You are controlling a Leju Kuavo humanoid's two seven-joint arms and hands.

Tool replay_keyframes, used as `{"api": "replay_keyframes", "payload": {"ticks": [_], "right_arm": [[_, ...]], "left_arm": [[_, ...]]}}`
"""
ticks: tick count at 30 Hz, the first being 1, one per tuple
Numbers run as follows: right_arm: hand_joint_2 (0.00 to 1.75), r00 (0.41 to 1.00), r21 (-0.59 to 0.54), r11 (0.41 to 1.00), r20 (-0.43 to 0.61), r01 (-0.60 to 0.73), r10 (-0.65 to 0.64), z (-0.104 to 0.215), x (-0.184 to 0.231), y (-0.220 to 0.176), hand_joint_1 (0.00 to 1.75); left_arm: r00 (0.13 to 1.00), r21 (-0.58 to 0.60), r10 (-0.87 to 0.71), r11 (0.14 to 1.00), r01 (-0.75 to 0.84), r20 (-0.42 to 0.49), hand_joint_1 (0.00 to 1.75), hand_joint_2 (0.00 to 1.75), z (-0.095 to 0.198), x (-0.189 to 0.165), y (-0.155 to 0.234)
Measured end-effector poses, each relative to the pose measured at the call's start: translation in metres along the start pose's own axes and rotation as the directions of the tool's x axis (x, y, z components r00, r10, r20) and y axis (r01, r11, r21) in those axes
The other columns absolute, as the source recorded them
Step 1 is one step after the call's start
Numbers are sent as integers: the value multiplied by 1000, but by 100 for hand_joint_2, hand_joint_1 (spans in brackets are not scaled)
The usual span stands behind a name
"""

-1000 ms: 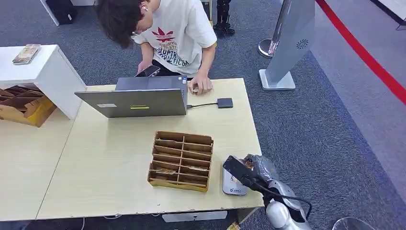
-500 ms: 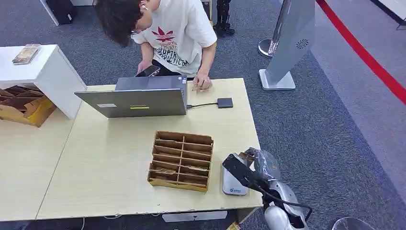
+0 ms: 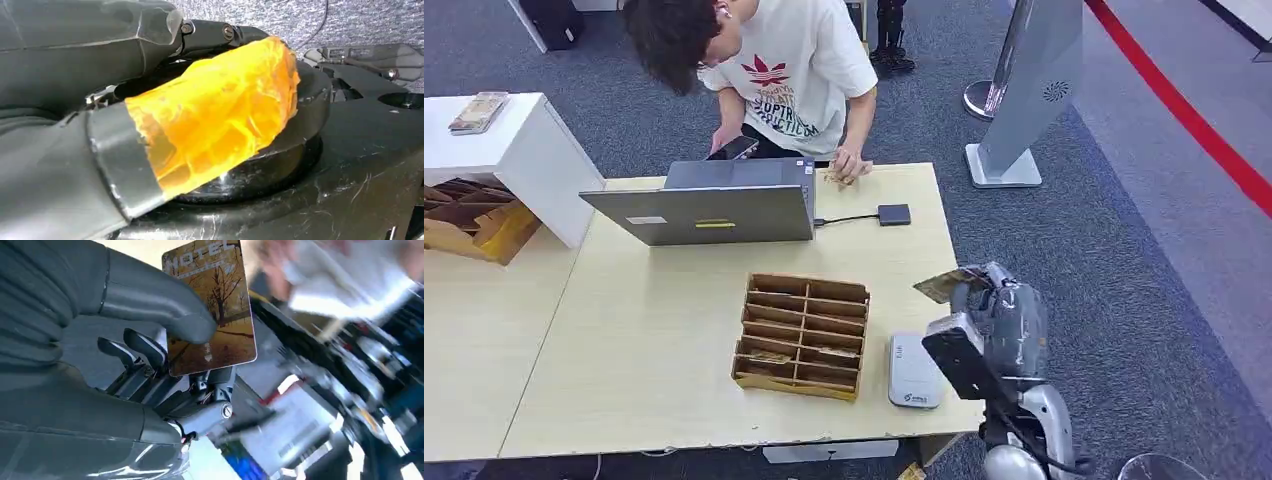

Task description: Pass the card to the sensor for recognition and then transmit it.

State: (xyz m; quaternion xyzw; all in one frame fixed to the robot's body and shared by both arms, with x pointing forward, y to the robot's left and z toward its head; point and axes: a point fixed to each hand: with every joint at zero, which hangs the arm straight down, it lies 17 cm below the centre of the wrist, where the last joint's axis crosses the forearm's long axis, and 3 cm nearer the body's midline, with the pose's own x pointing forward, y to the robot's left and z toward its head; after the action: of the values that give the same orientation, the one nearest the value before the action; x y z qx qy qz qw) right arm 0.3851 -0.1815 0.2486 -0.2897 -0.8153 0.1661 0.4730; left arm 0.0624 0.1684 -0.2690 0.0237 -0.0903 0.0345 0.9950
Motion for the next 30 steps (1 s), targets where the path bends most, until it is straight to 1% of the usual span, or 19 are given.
{"api": "replay_keyframes", "payload": {"ticks": [2, 4, 6, 9, 12, 15, 20, 23, 30], "right_arm": [[175, 997, -93, 995, 70, 37, -31, -2, 23, -25, 175], [175, 991, -151, 986, 125, 69, -51, -1, 41, -43, 175], [175, 984, -182, 978, 167, 98, -67, 0, 55, -54, 175], [175, 974, -190, 972, 206, 137, -97, 0, 69, -59, 175], [175, 965, -182, 970, 234, 160, -115, -2, 80, -58, 175], [175, 954, -151, 972, 267, 179, -135, -8, 92, -51, 175], [175, 932, -72, 980, 328, 184, -151, -31, 115, -27, 175], [175, 929, -16, 987, 341, 158, -143, -48, 121, -8, 175], [175, 934, 34, 999, 355, 30, -40, -91, 123, 23, 175]], "left_arm": [[1000, 1, 0, 1000, 0, 2, 0, 0, 0, 0, 0], [1000, 2, -1, 1000, 1, 7, 0, 0, 0, 0, 0], [1000, 2, -1, 1000, 1, 10, 0, 0, 0, 0, 0], [1000, 2, -1, 1000, 1, 13, 0, 0, 0, 0, 0], [1000, 1, -2, 1000, 2, 16, 0, 0, 0, 0, 0], [1000, -4, -7, 1000, 7, 18, 0, 0, 0, 0, -1], [999, -13, -34, 999, 35, 27, 0, 0, 0, 1, -1], [998, -18, -56, 998, 57, 33, 0, 0, 0, 1, 0], [989, -23, -140, 990, 141, 41, 0, 0, -1, 1, 4]]}}
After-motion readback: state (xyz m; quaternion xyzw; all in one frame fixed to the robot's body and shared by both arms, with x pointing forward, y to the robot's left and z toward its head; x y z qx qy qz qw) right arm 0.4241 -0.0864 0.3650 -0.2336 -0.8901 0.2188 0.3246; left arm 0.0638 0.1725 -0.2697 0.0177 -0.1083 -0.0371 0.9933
